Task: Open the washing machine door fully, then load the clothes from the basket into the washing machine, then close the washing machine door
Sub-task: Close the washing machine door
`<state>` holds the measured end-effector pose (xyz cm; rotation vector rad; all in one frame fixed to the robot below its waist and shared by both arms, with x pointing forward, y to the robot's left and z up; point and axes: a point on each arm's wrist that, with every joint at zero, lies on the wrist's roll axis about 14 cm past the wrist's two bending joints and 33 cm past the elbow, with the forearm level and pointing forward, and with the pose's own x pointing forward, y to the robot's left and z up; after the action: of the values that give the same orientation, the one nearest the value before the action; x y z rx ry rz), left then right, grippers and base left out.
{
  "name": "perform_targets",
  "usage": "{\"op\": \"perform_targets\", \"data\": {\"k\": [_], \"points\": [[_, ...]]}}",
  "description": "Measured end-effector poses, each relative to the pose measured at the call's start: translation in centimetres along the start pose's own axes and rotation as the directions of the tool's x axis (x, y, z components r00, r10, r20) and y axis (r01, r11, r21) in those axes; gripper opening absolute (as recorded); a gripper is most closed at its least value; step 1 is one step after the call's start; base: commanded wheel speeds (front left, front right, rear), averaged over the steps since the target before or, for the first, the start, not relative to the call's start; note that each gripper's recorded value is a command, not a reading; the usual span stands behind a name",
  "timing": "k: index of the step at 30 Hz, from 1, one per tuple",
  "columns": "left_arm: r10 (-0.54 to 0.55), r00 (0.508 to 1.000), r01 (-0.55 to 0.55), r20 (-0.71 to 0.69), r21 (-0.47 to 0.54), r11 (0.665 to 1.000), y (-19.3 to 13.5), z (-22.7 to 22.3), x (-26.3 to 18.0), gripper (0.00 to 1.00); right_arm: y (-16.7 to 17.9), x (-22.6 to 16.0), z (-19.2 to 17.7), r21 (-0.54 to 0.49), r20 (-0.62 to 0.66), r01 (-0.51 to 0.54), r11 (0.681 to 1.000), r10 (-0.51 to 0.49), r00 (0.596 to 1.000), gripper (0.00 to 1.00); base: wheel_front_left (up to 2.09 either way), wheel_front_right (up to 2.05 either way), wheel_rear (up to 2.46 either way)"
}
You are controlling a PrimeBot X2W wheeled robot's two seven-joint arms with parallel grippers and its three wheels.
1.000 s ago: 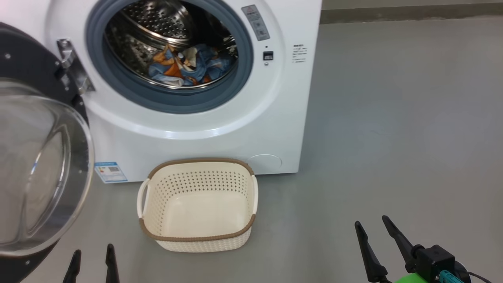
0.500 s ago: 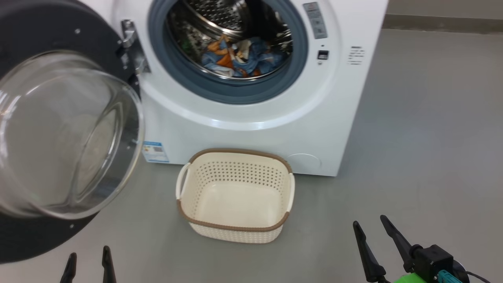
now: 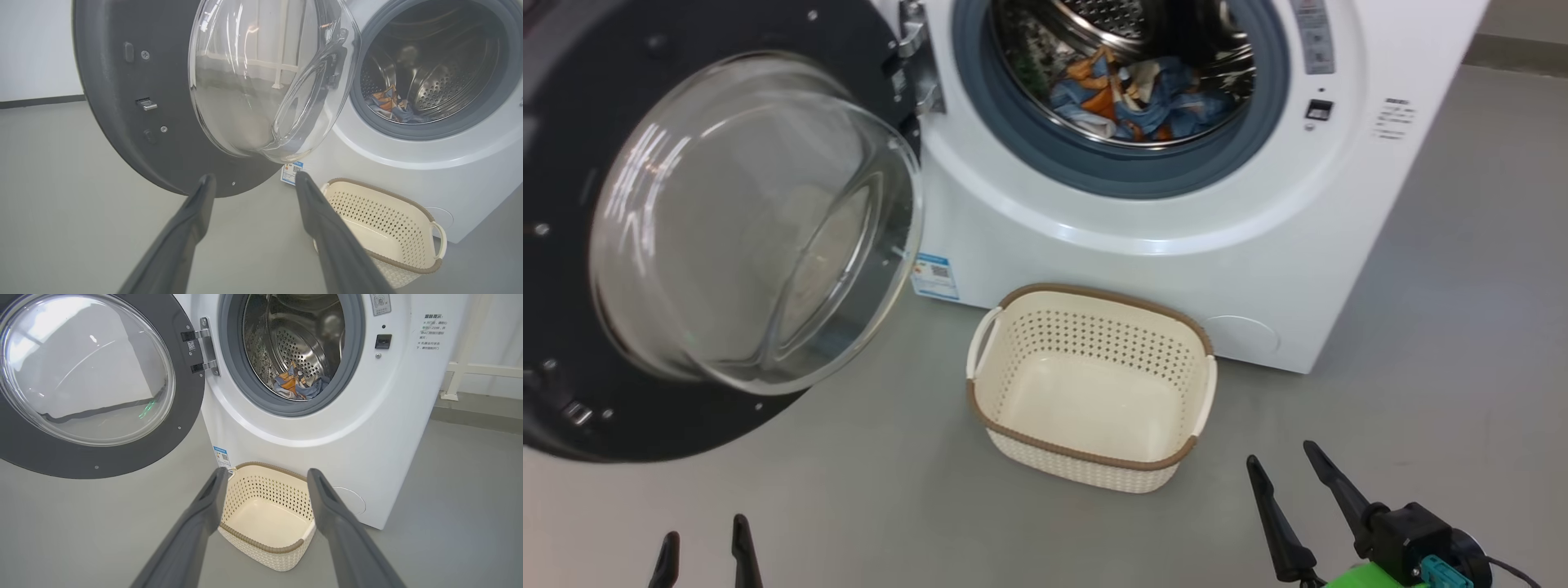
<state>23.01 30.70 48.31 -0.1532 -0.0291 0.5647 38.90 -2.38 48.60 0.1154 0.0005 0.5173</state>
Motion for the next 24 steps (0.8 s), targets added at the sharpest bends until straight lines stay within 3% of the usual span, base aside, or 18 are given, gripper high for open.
{"op": "perform_targets", "data": {"k": [14,24], "points": [[0.157,0.988,-0.157,-0.010,0.006,0.988,4.0,0.0,-2.0,1.00,4.2,2.8,-1.1,0.012,-0.023,-0.144,0.990,0.144,0.989,1.00,0.00,0.00,0.00],[0.190,0.982,-0.190,-0.009,0.010,0.982,4.8,0.0,-2.5,1.00,5.2,3.5,-1.1,0.011,-0.021,-0.177,0.984,0.177,0.984,1.00,0.00,0.00,0.00]]}}
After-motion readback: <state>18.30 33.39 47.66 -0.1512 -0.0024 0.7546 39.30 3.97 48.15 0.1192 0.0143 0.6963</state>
